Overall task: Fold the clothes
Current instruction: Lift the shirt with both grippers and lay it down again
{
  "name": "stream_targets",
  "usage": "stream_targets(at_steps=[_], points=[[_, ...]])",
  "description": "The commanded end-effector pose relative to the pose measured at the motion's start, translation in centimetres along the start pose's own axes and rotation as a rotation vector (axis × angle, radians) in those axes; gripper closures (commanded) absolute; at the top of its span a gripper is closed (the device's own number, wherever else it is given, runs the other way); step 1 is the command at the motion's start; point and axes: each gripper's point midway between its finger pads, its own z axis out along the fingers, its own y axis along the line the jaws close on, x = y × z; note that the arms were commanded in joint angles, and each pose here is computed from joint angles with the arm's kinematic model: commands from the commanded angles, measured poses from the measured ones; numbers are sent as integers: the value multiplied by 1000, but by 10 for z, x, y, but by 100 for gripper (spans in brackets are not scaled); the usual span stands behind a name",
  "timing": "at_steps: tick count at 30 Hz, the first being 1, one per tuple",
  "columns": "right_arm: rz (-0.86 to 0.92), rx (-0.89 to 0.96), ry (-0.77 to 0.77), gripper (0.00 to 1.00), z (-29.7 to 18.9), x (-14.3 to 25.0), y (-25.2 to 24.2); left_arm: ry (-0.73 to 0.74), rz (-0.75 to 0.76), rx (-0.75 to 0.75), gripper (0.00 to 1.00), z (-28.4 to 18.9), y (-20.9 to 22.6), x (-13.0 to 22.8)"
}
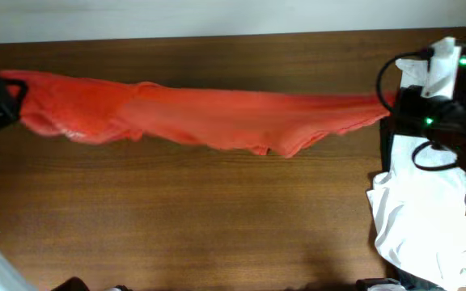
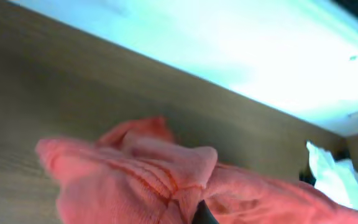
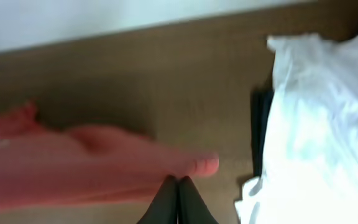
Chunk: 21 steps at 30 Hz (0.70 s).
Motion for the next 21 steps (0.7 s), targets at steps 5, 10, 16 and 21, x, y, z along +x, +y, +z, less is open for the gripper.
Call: stream_targets(at_steps=[5,10,16,21], points=[[-100,-42,-88,96,-31,-18,10,-60,-17,-6,100,-32,-12,3],[-83,-22,202,96,43,11,5,76,-39,10,100,5,-7,24],[-75,30,388,96,161,20,-7,350,2,-12,100,95,6,83],[-44,44,232,95,221,-20,-8,326,84,-27,100,167,21,92]])
